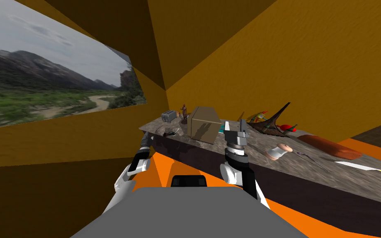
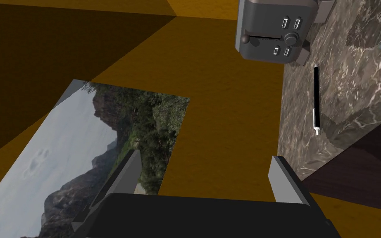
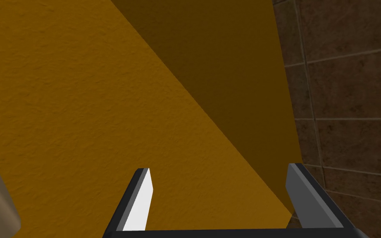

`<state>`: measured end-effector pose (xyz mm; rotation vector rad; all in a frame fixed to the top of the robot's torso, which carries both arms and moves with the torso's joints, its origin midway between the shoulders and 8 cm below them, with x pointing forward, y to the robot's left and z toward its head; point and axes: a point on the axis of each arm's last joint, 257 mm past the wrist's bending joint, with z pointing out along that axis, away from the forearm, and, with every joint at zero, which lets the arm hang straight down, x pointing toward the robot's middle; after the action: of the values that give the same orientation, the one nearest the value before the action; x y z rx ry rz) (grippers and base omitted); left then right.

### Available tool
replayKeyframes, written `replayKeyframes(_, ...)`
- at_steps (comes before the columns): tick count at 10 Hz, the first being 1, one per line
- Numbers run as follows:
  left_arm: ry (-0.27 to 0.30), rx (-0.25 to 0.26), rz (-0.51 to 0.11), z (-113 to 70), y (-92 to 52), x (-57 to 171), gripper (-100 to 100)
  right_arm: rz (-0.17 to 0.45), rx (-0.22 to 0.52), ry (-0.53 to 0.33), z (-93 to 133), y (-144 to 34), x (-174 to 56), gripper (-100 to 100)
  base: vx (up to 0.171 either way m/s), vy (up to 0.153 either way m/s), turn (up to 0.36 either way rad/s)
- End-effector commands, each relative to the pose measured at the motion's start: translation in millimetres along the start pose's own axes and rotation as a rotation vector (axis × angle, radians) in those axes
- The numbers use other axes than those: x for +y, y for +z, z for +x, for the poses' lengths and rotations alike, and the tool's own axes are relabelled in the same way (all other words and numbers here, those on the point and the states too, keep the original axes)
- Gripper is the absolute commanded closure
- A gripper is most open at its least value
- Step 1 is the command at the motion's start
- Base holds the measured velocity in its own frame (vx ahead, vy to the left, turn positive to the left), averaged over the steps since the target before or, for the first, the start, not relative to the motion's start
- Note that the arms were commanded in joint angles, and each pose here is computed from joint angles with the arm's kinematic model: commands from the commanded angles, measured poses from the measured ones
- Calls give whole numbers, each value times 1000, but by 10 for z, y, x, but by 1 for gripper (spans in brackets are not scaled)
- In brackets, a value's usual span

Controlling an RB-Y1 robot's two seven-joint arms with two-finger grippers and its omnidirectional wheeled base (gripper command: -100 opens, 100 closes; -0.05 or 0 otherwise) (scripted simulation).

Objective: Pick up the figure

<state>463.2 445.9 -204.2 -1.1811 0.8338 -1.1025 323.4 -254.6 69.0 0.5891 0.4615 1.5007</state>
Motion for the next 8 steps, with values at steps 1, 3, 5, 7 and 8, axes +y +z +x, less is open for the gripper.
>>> replayKeyframes(1,8,-19,-38,-78,-108,201,-100,0,0,0,0,0,0,0,62,11,-112)
replayKeyframes(3,13,-40,-80,-149,-222,416,-100,0,0,0,0,0,0,0,68,16,-124)
replayKeyframes(5,7,-68,-137,-178,-416,709,-100,0,0,0,0,0,0,0,90,46,-136)
replayKeyframes(7,0,-77,-154,-166,-483,799,-100,0,0,0,0,0,0,0,77,20,-100)
replayKeyframes(8,-9,-86,-170,-142,-551,886,-100,0,0,0,0,0,0,0,61,14,-94)
